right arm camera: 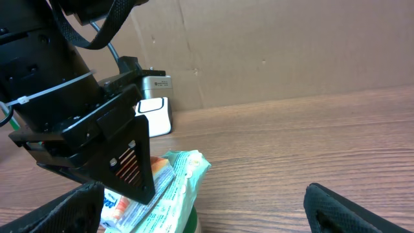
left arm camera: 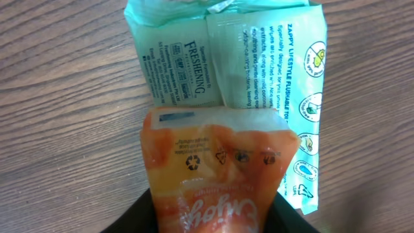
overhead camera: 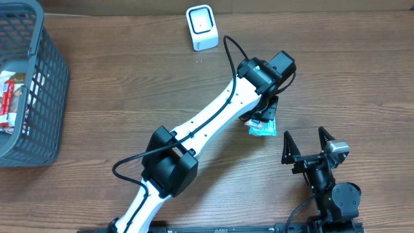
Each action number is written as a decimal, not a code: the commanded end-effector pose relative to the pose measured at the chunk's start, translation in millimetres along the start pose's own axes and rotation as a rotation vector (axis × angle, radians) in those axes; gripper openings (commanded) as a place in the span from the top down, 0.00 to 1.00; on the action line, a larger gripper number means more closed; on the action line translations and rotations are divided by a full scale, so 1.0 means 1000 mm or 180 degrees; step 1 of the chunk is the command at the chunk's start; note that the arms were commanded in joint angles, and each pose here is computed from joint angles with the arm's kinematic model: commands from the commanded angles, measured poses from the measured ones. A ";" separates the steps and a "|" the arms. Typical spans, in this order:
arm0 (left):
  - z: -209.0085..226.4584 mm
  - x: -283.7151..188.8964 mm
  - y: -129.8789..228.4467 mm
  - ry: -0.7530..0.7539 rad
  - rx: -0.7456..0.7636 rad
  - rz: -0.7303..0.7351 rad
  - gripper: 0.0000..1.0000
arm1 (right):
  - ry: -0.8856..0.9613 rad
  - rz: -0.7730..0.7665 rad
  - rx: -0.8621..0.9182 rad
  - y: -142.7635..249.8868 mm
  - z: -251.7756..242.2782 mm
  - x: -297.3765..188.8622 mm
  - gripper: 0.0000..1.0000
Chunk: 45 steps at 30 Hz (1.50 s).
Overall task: Scan the item barcode
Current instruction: 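Lower the packets and release the mint-green packet onto the table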
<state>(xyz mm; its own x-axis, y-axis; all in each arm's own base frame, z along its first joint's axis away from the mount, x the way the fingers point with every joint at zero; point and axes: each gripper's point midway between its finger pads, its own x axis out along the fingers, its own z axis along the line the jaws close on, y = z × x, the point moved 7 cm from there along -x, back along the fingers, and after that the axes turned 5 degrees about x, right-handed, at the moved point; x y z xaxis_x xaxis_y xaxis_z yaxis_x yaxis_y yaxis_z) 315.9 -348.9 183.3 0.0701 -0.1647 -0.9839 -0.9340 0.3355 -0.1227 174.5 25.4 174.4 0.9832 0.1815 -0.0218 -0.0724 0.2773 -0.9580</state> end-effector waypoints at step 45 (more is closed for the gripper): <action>0.141 0.058 0.044 -0.1417 -0.1027 0.0321 0.37 | 0.0036 -0.0017 0.0012 0.002 -0.002 0.000 0.00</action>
<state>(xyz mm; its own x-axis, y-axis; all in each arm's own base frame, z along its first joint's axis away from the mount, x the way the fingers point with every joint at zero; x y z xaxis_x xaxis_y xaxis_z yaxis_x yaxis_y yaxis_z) 329.3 -210.9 99.1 0.0469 0.3087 -0.9500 -0.9984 0.0435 -0.0352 174.5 25.4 174.5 0.9831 0.1819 -0.0214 -0.0722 0.2777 -0.9580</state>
